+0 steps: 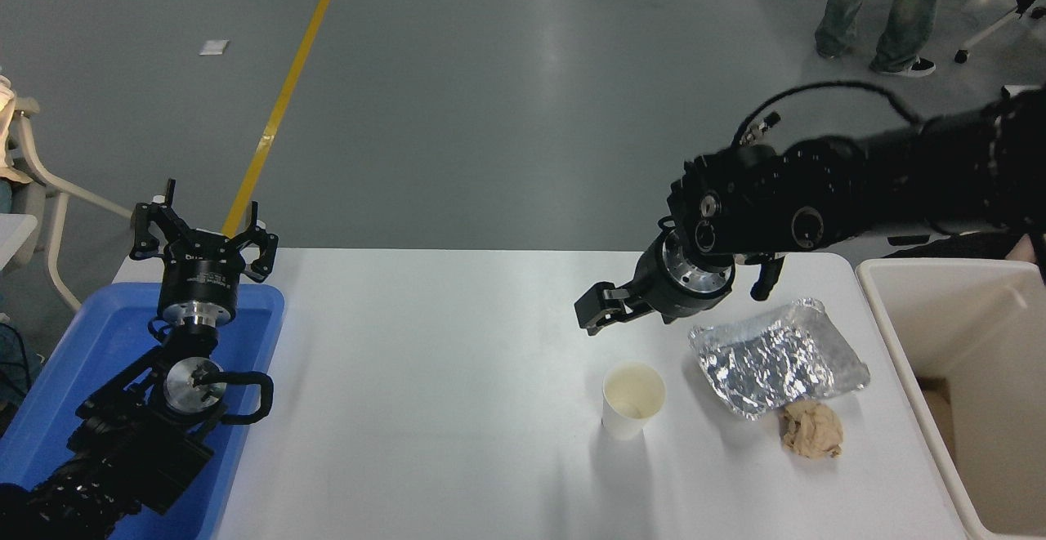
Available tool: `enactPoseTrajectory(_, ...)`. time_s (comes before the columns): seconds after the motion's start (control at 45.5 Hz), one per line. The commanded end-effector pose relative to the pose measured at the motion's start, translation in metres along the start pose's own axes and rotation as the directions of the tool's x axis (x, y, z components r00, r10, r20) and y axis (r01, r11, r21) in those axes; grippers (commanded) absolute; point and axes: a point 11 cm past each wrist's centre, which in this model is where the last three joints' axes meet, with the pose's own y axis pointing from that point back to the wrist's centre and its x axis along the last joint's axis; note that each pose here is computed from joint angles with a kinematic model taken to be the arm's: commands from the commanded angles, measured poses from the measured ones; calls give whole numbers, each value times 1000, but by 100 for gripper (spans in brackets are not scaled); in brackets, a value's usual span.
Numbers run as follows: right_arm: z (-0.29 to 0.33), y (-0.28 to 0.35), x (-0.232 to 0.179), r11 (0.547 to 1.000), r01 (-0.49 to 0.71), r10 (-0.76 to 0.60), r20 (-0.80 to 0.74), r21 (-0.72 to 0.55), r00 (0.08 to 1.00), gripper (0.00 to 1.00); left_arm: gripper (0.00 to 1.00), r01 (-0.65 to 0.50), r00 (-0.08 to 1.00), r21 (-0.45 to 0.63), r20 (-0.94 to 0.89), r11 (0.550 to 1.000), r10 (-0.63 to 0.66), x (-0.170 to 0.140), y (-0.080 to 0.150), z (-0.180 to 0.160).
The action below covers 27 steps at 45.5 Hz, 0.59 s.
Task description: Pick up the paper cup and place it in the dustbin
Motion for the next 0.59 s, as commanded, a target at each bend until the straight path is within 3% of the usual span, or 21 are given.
enactPoseTrajectory(0.0, 13, -39, -24, 1000, 10, -10, -32, -9, 999, 99, 99, 0, 1000, 1, 0, 1000, 0, 0, 0, 0)
enactPoseTrajectory(0.396, 39, -45, -32, 998, -5, 2, -55, -57, 998, 97, 99, 0, 1000, 1, 0, 1000, 0, 0, 0, 0)
enactPoseTrajectory(0.571, 50, -52, -43, 996, 16, -21, -57, -82, 998, 89, 99, 0, 1000, 1, 0, 1000, 0, 0, 0, 0)
